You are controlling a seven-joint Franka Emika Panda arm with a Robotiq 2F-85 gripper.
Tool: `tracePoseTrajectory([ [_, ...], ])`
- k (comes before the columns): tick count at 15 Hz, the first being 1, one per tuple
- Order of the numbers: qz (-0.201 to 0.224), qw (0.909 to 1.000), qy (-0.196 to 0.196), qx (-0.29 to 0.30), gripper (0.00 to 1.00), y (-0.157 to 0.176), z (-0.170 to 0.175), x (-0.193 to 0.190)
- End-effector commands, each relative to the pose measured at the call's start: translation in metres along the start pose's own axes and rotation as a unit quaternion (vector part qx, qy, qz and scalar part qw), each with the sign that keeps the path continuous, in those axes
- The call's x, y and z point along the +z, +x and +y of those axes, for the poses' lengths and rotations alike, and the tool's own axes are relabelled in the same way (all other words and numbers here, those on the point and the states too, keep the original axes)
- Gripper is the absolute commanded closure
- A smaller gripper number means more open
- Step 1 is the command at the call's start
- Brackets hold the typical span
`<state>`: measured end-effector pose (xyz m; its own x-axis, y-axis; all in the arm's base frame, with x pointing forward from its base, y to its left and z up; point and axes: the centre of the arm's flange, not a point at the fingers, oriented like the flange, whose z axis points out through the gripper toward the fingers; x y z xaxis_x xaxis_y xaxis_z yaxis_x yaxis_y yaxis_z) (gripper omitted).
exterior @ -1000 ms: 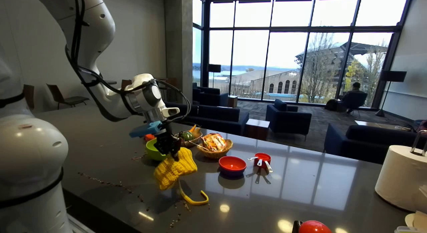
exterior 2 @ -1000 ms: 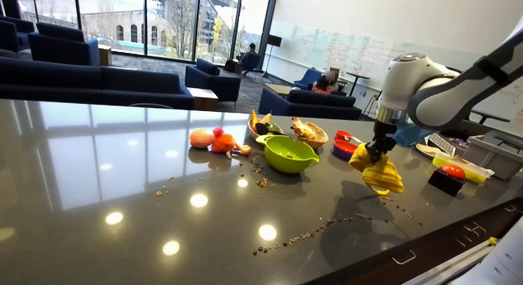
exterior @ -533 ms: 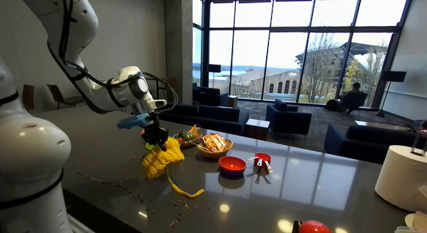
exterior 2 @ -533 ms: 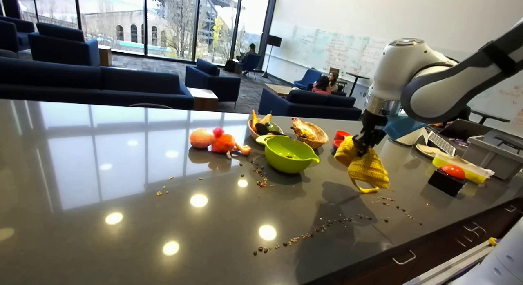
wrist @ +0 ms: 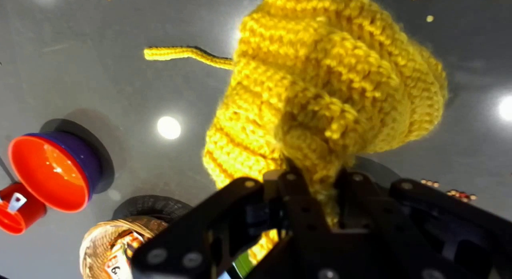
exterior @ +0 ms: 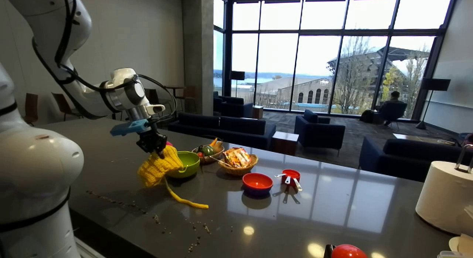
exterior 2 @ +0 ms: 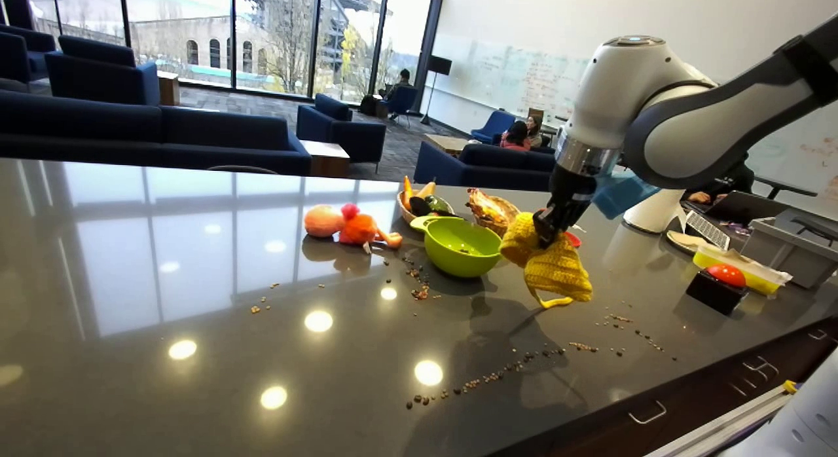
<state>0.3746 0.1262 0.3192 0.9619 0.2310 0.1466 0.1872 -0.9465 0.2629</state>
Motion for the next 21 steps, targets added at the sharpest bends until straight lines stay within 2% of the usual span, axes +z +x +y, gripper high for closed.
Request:
tracePoseTrajectory([
  [1, 0.000, 0.9994, 0.011, -0.032, 0.96, 0.007, -0.025, -0.019],
  [9, 0.022, 0.9925, 0.068, -0.099, 0.96, 0.027, -0.091, -0.039],
  [15, 0.041, 0.9815, 0.105, -0.154, 0.96, 0.052, -0.138, -0.046],
  [21, 0.023, 0.9774, 0.138, -0.158, 0.96, 0.059, -0.151, -0.027],
])
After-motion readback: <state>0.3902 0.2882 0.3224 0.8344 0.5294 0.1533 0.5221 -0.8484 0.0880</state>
